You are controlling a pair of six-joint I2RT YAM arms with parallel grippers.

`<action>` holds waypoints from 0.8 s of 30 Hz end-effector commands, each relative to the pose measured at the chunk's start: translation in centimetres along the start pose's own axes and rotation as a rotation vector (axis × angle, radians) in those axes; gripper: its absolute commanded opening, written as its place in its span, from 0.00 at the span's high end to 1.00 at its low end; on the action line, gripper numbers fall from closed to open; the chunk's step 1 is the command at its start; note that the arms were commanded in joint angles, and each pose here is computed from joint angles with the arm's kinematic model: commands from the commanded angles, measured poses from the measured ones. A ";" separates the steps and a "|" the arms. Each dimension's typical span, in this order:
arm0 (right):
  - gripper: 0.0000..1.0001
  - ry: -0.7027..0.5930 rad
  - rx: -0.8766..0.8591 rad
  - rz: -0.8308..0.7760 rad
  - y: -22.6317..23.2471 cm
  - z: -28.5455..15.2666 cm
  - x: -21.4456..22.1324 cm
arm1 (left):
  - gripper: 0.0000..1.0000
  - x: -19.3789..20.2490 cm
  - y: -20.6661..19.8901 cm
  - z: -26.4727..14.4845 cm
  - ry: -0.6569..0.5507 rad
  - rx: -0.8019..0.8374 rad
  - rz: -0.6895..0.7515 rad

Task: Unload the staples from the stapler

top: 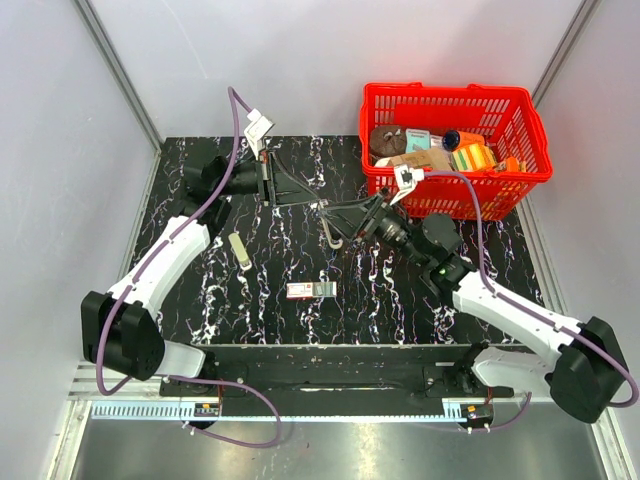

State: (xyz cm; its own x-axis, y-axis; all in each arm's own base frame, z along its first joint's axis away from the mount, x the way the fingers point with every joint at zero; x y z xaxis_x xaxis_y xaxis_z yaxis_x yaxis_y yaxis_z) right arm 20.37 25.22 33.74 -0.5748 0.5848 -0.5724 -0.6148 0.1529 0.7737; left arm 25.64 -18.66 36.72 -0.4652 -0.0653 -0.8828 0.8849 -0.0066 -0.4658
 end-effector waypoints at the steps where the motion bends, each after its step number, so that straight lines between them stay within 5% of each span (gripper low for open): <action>1: 0.46 -0.022 -0.101 -0.022 1.9 1.1 -1.3 | 0.93 -0.6 -0.9 -0.2 -0.019 0.010 0.052; 24: 0.68 -0.009 -0.135 -0.009 1.8 2.6 -1.3 | 0.92 -0.3 -0.3 -0.2 -0.010 -0.026 0.066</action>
State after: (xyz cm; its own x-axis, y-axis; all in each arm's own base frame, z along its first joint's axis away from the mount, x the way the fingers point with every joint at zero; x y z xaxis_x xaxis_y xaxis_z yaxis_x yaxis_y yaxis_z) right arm 21.53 26.78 33.81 -0.5931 0.5654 -0.5732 -0.6305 0.1167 0.7674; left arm 25.80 -18.66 35.97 -0.4697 -0.0529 -0.8813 0.8821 0.0127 -0.4709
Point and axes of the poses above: each gripper's point midway between its finger pads, its own z axis out along the fingers, its own y axis along the line the jaws close on, x = y × z, the point moved 8 cm from there along -z, back along the fingers, and after that the axes turned 12 degrees about z, right-handed, at the moved point
